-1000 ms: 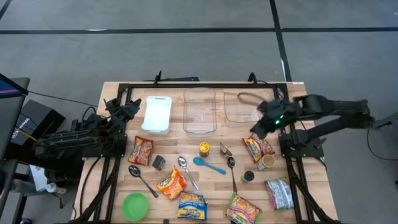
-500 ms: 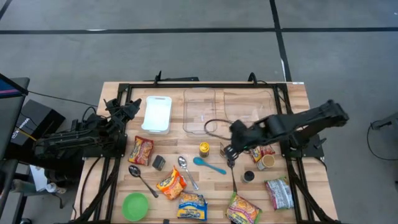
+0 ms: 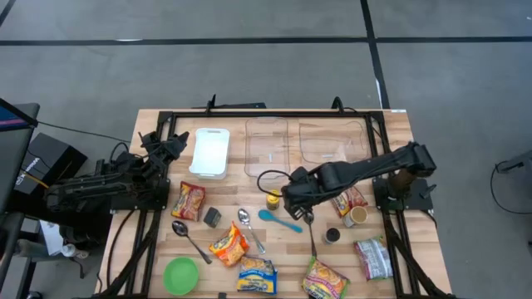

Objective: Pick & Place Food Item
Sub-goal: Put the orange spice pack into the right transparent bin

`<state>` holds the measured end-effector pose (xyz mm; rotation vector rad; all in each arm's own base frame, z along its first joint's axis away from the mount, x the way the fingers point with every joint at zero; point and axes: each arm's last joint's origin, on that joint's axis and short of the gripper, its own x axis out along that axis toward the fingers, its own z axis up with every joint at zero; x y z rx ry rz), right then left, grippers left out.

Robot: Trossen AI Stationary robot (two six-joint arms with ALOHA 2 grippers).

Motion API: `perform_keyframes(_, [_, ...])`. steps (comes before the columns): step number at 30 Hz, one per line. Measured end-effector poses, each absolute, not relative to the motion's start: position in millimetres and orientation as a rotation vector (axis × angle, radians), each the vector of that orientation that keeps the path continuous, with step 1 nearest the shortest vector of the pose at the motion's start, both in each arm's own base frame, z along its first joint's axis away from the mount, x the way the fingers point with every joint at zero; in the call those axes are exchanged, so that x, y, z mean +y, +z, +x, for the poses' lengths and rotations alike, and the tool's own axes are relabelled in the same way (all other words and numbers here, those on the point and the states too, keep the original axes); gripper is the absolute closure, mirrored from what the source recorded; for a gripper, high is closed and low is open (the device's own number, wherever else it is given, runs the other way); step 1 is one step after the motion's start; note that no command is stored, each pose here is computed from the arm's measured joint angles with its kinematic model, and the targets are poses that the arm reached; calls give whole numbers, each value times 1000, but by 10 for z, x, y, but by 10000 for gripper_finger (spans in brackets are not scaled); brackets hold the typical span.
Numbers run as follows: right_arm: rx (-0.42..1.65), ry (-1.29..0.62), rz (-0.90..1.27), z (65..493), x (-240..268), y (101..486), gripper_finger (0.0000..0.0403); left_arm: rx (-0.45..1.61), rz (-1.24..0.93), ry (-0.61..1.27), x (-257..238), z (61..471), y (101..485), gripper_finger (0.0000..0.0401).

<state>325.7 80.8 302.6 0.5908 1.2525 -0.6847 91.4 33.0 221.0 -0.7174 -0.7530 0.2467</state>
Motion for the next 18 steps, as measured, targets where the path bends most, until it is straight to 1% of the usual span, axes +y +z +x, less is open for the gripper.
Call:
perform_keyframes(5, [1264,-691,616,3266,733,3032,403,-753,-717,247,330,914,2208,399])
perform_keyframes(13, [1288,-638,556,3262,656,3054,403,-753,-717,247,330,914,2209,399])
perform_keyframes(18, [1332,-607,590,3285,615,3024,403,-753,-717,247,330,914,2210,399])
